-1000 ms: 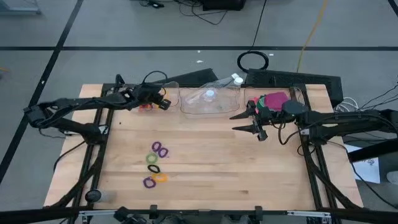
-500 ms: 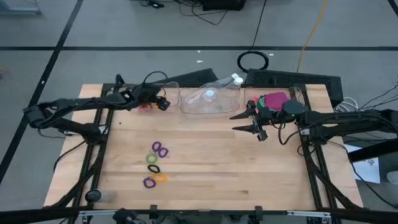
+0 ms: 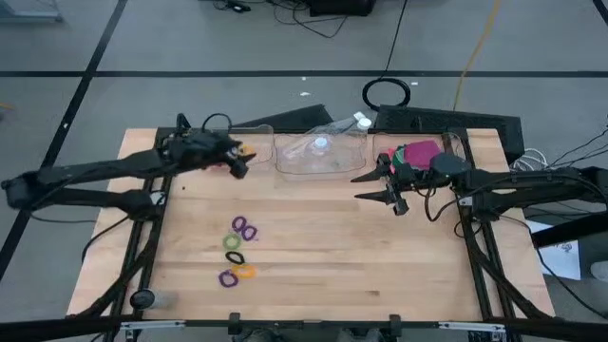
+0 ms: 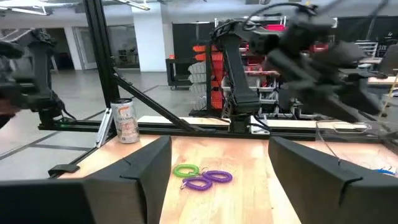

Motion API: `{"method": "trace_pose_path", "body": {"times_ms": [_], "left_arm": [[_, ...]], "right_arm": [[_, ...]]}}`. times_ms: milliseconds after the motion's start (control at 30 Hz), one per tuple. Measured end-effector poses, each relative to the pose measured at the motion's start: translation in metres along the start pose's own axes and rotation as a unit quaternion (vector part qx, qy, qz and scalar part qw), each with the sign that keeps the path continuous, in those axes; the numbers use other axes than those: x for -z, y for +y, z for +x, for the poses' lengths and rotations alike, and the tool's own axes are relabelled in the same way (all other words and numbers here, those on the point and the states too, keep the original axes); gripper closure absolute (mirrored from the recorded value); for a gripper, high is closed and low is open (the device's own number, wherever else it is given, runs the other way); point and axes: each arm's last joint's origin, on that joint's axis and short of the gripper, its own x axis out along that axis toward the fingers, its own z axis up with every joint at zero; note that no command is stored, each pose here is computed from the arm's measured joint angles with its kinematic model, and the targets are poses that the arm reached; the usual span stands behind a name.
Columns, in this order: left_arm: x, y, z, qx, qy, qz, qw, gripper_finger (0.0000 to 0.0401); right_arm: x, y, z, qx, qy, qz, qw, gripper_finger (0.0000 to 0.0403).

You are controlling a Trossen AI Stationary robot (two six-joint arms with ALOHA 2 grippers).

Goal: Pick & Place Sports Items
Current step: Put the top violet spring keychain into the left transparent bin

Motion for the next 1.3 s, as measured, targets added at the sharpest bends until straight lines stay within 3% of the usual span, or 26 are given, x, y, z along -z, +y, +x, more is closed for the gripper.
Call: {"method": "trace_pose_path", "body": {"times_ms": [167,333,633,800,967,1133,1300], "left_arm": [[0.000,-0.015,-0.030,0.107,-0.006,-0.001,0.994,0.0116],[0.011,-0.031,-0.045,0.203,0.041,0.029,0.978,0.0116],[0.041,-0.070,-0.046,0.286,0.170,0.072,0.940,0.0116],[0.058,-0.095,-0.039,0.304,0.218,0.113,0.921,0.0116],[0.077,-0.110,-0.026,0.287,0.278,0.128,0.908,0.0116],[0.089,-0.109,-0.014,0.243,0.311,0.124,0.910,0.0116],[0.102,-0.102,-0.008,0.237,0.320,0.114,0.910,0.0116]], "right_arm": [[0.000,0.000,0.000,0.000,0.000,-0.001,1.000,0.0206],[0.000,0.000,0.000,0.000,0.000,-0.001,1.000,0.0206],[0.000,0.000,0.000,0.000,0.000,-0.001,1.000,0.0206],[0.000,0.000,0.000,0.000,0.000,-0.001,1.000,0.0206],[0.000,0.000,0.000,0.000,0.000,-0.001,1.000,0.0206],[0.000,0.000,0.000,0.000,0.000,0.003,1.000,0.0206],[0.000,0.000,0.000,0.000,0.000,0.008,1.000,0.0206]]}}
